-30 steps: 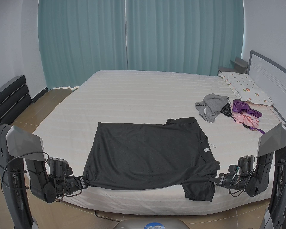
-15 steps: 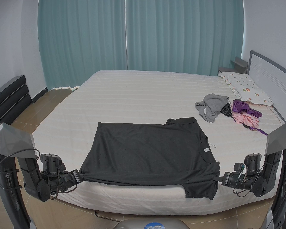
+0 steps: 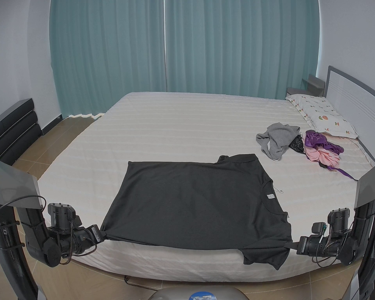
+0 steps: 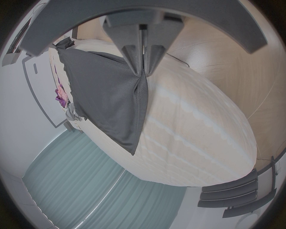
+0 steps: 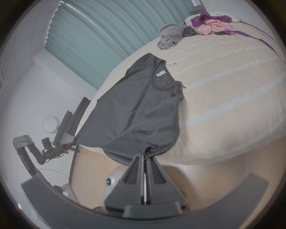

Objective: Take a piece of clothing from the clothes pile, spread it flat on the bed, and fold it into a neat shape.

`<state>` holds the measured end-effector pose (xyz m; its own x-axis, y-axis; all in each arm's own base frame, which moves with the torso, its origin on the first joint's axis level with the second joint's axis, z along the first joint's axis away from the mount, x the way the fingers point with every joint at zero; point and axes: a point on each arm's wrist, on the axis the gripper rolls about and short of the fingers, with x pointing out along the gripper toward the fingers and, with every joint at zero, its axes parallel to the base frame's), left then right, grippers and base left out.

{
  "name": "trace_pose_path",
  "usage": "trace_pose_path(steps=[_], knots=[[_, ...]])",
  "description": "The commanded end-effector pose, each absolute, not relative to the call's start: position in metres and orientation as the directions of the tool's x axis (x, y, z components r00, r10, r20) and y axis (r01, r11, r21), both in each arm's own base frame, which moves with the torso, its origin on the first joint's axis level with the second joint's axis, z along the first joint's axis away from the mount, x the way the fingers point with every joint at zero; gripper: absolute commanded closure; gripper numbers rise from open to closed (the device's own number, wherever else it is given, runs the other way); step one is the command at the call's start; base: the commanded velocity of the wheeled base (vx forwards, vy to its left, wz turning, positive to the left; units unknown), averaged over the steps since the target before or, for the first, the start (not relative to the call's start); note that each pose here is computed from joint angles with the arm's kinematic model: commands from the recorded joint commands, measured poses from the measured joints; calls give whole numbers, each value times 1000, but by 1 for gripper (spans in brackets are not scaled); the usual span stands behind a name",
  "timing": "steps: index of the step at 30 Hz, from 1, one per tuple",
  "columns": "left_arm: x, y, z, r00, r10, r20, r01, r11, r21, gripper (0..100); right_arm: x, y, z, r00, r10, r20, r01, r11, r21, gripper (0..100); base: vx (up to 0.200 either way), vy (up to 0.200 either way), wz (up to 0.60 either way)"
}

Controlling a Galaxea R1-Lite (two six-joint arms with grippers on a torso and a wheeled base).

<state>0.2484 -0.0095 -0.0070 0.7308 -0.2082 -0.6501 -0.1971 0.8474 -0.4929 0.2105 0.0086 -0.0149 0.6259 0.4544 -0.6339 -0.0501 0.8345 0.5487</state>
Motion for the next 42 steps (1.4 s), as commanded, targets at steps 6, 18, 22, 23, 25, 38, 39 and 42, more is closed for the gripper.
trace_pose_path(steps=[6, 18, 22, 23, 25, 38, 39, 42], knots=[[236, -8, -9, 705, -204, -679, -192, 867, -460, 100, 201, -1, -13, 619, 440, -651, -10, 833, 554, 100, 0, 0, 0], [221, -5, -13, 667, -195, -719, -153, 909, -388, 100, 187, -1, -14, 530, 444, -723, -20, 858, 513, 100, 0, 0, 0], [217, -4, -14, 655, -193, -731, -145, 917, -371, 100, 183, -2, -10, 521, 442, -730, -31, 865, 501, 100, 0, 0, 0], [216, -4, -14, 650, -192, -735, -140, 921, -364, 100, 181, -4, -10, 519, 437, -735, -29, 868, 496, 100, 0, 0, 0], [213, -4, -14, 643, -193, -741, -134, 925, -357, 100, 179, -5, -10, 506, 435, -745, -33, 873, 487, 100, 0, 0, 0], [193, -4, -12, 605, -194, -773, -74, 952, -297, 100, 166, -8, -4, 461, 430, -776, -59, 888, 457, 100, 0, 0, 0], [193, -4, -12, 604, -193, -773, -71, 953, -293, 100, 165, -7, -3, 456, 431, -779, -60, 888, 456, 100, 0, 0, 0], [190, -4, -12, 588, -193, -785, -67, 956, -285, 100, 162, -7, 0, 448, 431, -783, -70, 891, 449, 100, 0, 0, 0]])
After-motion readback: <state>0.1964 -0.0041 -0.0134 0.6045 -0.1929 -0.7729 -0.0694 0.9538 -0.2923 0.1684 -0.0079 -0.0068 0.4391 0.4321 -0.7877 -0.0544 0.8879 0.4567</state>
